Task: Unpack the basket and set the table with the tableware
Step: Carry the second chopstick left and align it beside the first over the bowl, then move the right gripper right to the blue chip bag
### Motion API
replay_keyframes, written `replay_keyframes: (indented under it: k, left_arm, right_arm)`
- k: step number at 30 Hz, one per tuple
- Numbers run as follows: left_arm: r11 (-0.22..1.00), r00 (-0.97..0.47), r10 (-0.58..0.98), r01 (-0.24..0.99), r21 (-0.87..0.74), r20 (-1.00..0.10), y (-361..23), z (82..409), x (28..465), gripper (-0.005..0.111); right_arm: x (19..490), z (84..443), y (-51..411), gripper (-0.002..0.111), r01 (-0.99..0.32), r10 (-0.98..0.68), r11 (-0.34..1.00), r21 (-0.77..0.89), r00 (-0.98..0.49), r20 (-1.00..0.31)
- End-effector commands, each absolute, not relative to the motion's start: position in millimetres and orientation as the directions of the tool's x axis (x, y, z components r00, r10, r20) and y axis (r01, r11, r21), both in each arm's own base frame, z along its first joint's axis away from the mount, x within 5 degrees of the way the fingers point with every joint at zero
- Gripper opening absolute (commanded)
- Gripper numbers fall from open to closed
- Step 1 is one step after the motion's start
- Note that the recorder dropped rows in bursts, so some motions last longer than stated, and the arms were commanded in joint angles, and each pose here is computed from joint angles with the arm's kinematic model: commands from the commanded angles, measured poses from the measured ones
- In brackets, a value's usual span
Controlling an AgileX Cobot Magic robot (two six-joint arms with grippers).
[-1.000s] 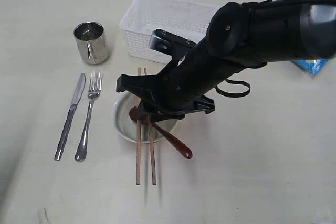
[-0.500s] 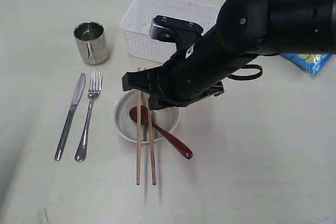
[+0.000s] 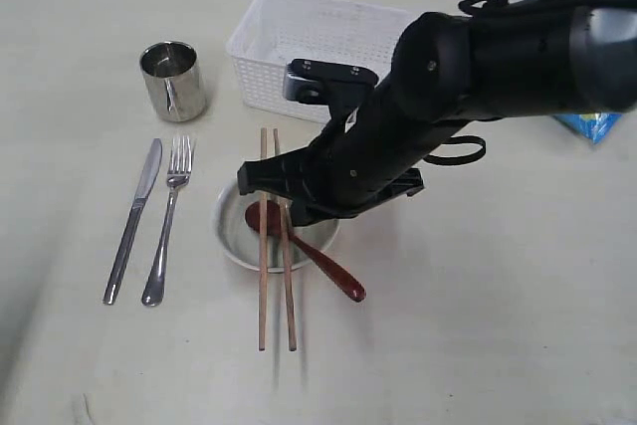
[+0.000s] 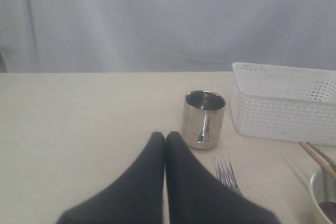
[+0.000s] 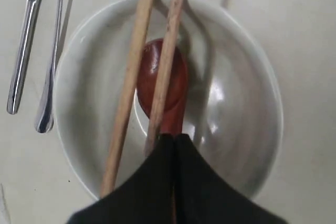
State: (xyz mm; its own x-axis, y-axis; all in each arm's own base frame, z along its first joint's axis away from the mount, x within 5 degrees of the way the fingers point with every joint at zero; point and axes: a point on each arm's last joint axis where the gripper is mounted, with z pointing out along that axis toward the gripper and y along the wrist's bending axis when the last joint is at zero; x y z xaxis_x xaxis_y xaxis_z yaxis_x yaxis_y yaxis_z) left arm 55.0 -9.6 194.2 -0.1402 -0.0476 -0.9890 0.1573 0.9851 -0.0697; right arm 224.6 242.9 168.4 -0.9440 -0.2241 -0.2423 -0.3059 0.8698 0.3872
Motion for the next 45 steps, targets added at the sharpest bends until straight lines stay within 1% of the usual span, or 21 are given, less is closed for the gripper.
replay_keyframes:
  k: [1,5,8,12,18,31,34,39,45]
  left_arm:
    - [0.985,-0.133,-0.046,0.159,-0.067,-0.990,-10,194,55,0.000]
    - [0.985,-0.133,-0.046,0.159,-0.067,-0.990,-10,194,55,0.000]
    - [0.985,-0.133,-0.046,0.159,-0.067,-0.990,-10,194,55,0.000]
    - [0.985,-0.133,-0.046,0.159,-0.067,-0.990,-10,194,55,0.000]
    - [0.985,-0.133,-0.046,0.159,-0.067,-0.990,-10,194,55,0.000]
    - [0.985,-0.133,-0.046,0.159,-0.067,-0.990,-10,194,55,0.000]
    - [0.985,-0.133,-0.046,0.159,-0.067,-0.990,-10,194,55,0.000]
    - [0.985,-0.133,-0.046,0.159,-0.067,-0.990,-10,194,55,0.000]
    - [0.985,-0.134,-0.051,0.159,-0.072,-0.990,-10,194,55,0.000]
  right_arm:
    - [225,168,243,-0.001,-0.311,-0.231,0.870,0.382,-0.942,-0.241]
    - [224,165,243,-0.001,-0.309,-0.237,0.873,0.378,-0.945,-0.225]
    - [224,156,243,-0.001,-0.305,-0.247,0.880,0.364,-0.949,-0.197]
    - [224,156,244,-0.001,-0.306,-0.248,0.879,0.366,-0.948,-0.198]
    - [213,157,257,-0.001,-0.367,-0.295,0.855,0.367,-0.925,-0.238]
    - [216,160,257,-0.001,-0.370,-0.286,0.854,0.367,-0.921,-0.264]
    - [220,170,259,-0.001,-0.412,-0.317,0.844,0.344,-0.900,-0.301]
    - [240,205,249,-0.001,-0.425,-0.299,0.841,0.335,-0.881,-0.367]
    - [271,255,207,-0.001,-0.413,-0.265,0.874,0.255,-0.846,-0.462]
